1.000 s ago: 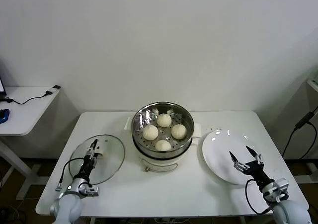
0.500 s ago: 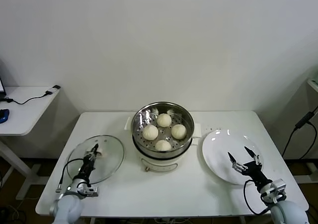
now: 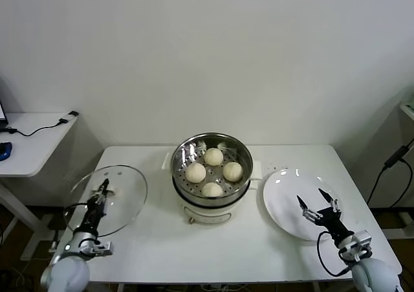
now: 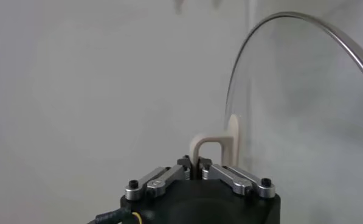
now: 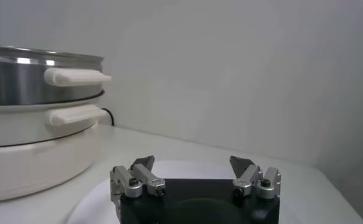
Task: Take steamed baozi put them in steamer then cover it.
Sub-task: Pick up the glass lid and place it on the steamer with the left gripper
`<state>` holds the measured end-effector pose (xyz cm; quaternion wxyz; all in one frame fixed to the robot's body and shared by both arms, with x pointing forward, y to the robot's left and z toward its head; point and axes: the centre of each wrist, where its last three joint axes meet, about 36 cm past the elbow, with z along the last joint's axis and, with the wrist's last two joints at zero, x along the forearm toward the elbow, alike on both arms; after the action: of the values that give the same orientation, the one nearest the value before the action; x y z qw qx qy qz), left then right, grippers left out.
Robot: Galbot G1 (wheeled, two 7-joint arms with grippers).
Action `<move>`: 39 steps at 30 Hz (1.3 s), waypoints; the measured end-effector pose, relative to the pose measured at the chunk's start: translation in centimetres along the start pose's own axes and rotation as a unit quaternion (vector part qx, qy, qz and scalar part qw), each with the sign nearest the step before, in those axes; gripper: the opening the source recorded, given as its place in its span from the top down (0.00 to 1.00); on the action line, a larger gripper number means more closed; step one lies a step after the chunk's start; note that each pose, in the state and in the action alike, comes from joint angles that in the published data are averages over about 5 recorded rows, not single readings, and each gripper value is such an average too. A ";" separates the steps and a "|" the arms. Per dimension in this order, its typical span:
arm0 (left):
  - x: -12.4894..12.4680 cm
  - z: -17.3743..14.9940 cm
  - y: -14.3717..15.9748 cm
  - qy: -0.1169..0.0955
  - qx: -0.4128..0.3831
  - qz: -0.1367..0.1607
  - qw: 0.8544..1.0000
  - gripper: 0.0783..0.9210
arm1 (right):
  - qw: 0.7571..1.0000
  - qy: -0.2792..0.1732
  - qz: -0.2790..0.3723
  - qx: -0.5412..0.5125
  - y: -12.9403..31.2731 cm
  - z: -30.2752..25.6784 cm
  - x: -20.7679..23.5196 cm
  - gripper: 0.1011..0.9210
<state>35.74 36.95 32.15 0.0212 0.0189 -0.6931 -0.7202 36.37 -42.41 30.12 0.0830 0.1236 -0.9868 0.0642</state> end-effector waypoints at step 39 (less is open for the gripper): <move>-1.7 -24.0 17.5 0.010 0.039 -0.022 0.999 0.92 | 1.000 0.001 -0.001 0.029 -1.2 -0.2 -5.3 0.12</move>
<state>38.85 12.46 48.73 0.0111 0.0420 -0.7198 -0.6928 41.73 -42.28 29.45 0.0804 0.1270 -0.9843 0.0927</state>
